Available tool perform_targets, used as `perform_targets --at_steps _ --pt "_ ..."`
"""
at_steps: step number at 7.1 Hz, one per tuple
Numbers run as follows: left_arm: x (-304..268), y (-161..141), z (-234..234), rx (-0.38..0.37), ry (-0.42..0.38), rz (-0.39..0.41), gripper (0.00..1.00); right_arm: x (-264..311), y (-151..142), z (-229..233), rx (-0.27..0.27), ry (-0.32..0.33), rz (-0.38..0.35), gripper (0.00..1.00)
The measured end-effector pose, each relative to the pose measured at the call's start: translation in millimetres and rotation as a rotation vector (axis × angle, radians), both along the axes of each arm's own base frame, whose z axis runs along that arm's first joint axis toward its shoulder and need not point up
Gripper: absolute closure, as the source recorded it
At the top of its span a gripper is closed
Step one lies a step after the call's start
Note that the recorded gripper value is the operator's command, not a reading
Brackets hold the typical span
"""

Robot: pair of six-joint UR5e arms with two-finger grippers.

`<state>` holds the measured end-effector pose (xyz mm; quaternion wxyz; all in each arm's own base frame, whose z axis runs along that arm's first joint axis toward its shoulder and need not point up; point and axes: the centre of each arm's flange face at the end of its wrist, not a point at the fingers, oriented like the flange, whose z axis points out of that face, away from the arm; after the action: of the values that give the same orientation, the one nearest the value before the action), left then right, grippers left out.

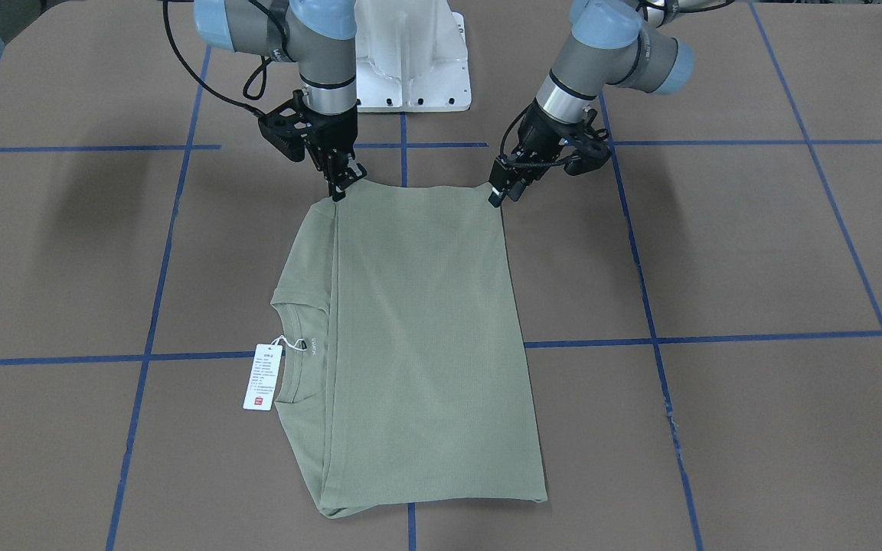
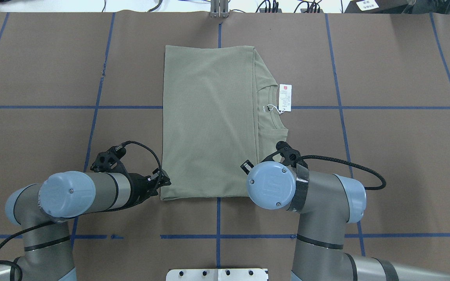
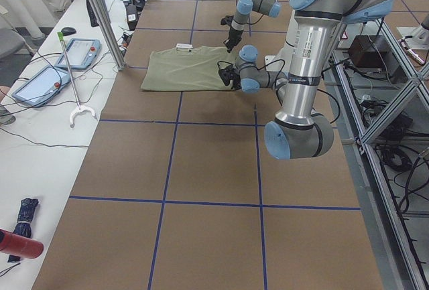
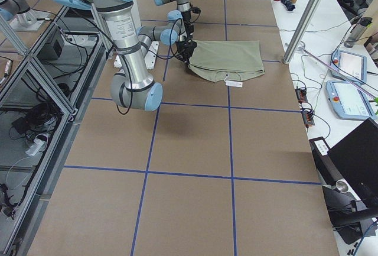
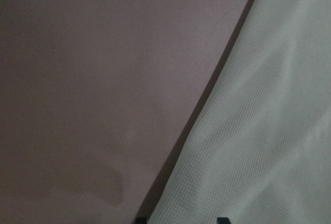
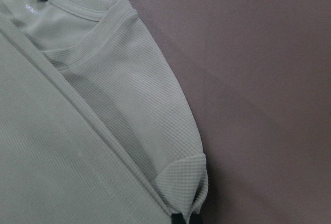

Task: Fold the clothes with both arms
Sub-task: 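Lower the left gripper to the shirt corner nearest the robot, then grasp the near edge corners with both grippers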

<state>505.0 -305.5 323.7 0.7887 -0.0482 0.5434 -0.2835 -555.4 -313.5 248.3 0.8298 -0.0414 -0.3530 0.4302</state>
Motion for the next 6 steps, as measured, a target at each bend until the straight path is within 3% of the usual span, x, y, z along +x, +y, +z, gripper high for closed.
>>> perform_targets --at_steps 3,4,6 --pt "9 8 4 -0.005 -0.01 0.017 0.51 1 -1 1 0.0 0.002 0.002 1.0" --pt "13 10 5 -0.007 -0.015 0.023 0.58 1 -2 1 0.0 0.002 0.002 1.0" --pt "20 15 5 -0.011 -0.028 0.037 1.0 1 -3 1 0.001 0.003 0.003 1.0"
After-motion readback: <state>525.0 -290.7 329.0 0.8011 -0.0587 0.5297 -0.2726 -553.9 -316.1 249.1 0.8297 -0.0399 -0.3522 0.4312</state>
